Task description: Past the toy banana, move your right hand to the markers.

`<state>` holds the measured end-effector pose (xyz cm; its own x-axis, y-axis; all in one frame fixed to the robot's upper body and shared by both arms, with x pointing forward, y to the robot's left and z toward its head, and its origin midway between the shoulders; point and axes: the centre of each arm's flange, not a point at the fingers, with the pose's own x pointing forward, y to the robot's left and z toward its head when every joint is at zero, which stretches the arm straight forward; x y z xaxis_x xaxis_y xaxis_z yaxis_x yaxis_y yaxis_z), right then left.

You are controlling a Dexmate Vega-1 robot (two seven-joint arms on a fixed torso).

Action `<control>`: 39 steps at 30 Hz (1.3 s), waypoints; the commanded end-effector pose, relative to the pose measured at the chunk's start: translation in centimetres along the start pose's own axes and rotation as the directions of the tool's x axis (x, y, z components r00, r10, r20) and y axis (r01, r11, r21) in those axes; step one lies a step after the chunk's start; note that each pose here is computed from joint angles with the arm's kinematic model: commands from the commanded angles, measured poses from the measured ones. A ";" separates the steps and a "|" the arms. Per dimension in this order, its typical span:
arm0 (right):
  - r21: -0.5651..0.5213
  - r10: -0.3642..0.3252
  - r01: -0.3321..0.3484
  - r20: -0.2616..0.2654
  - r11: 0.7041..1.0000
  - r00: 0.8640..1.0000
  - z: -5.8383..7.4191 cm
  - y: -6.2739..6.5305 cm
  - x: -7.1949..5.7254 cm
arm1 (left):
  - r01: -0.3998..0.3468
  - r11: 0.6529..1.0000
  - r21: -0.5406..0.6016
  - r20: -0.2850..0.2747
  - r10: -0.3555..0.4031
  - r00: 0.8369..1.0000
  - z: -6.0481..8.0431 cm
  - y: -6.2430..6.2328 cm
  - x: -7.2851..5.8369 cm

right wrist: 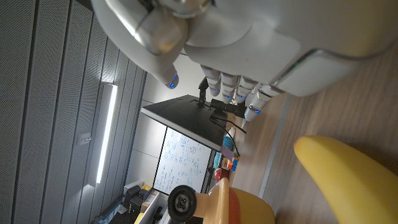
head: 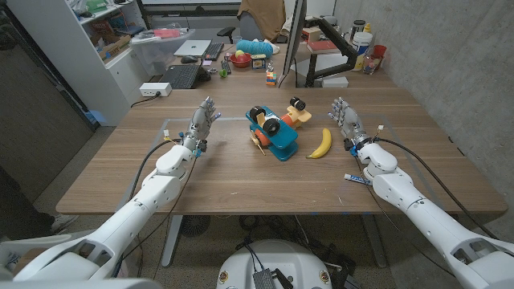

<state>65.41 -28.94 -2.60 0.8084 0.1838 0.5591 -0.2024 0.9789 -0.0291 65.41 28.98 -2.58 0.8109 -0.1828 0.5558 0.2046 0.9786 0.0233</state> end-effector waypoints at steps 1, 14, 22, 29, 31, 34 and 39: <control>-0.009 -0.001 0.001 0.008 1.000 1.000 0.0 0.0 0.3 | 0.003 1.000 0.005 -0.004 -0.003 1.000 -0.1 0.0 0.4; 0.000 -0.010 0.010 0.018 1.000 1.000 0.0 -0.2 0.5 | 0.005 1.000 0.010 -0.009 -0.005 1.000 -0.2 -0.1 0.5; -0.017 -0.001 0.001 0.030 1.000 1.000 0.2 -0.4 0.8 | 0.002 1.000 0.010 -0.010 -0.002 1.000 -0.3 -0.1 0.5; -0.052 -0.004 0.007 0.058 0.999 0.998 0.6 -0.6 1.0 | 0.002 1.000 0.010 -0.009 -0.002 1.000 -0.4 -0.1 0.5; -0.072 -0.005 0.010 0.070 0.997 0.998 0.9 -0.7 1.1 | 0.001 1.000 0.011 -0.010 -0.001 1.000 -0.4 0.0 0.5; -0.093 -0.004 0.012 0.085 0.996 0.996 1.1 -0.9 1.1 | 0.001 1.000 0.010 -0.011 -0.001 1.000 -0.5 0.0 0.5; -0.132 -0.002 0.017 0.114 0.991 0.993 1.6 -1.4 0.9 | 0.003 1.000 0.010 -0.012 -0.003 1.000 -0.5 0.1 0.6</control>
<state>65.85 -29.50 -1.41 0.7709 0.1756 0.6122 -0.1605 0.9838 -0.0801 66.04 28.85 -2.67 0.8179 -0.1848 0.5449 0.2001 0.9793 0.0318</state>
